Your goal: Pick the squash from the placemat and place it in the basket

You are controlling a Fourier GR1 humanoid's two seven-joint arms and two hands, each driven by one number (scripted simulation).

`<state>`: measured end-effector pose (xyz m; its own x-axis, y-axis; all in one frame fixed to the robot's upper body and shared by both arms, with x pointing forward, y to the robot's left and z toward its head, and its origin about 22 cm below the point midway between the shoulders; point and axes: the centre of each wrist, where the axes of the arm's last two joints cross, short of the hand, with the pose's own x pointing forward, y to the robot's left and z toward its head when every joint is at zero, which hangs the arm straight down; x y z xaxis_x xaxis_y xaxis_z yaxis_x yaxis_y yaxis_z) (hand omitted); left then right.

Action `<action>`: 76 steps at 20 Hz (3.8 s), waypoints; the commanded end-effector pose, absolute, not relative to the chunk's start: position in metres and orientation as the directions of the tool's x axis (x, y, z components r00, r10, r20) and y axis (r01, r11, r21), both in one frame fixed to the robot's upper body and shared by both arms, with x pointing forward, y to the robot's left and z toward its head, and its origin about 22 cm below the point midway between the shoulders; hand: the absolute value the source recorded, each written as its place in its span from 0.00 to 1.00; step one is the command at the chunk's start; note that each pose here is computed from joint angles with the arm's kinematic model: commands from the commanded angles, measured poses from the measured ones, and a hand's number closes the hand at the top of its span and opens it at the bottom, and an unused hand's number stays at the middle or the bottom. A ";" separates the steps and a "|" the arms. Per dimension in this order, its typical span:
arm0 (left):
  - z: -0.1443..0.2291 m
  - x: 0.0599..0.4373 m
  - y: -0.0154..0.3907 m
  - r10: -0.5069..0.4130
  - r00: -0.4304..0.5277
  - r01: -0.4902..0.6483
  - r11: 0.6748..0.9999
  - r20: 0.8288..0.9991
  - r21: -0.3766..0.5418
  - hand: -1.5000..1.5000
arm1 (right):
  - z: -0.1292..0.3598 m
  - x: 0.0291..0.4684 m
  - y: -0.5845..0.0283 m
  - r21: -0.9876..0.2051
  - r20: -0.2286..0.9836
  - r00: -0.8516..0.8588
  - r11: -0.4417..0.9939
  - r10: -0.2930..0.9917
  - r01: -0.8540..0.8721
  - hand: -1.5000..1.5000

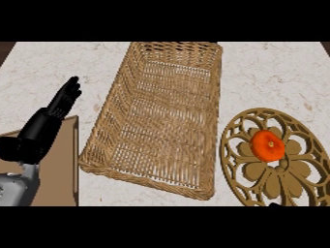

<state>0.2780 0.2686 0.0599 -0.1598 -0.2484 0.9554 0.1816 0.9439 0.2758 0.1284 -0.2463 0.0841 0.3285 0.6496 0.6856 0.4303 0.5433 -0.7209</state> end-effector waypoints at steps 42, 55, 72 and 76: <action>0.059 0.271 0.266 -0.235 -0.155 0.187 0.947 0.960 0.262 0.50 | 0.026 0.188 -0.219 -0.790 0.613 0.432 0.514 0.661 0.335 0.00; 0.059 0.280 0.259 -0.236 -0.145 0.208 0.942 0.961 0.263 0.50 | -0.016 0.221 -0.218 -0.793 0.603 0.410 0.570 0.684 0.216 1.00; 0.063 0.282 0.264 -0.243 -0.165 0.202 0.940 0.956 0.274 0.50 | 0.000 0.202 -0.143 -0.917 0.396 0.181 0.379 0.900 0.122 1.00; 0.068 0.287 0.248 -0.232 -0.194 0.265 0.923 0.953 0.278 0.50 | 0.002 0.190 -0.092 -0.954 0.292 -0.070 0.284 0.954 -0.100 1.00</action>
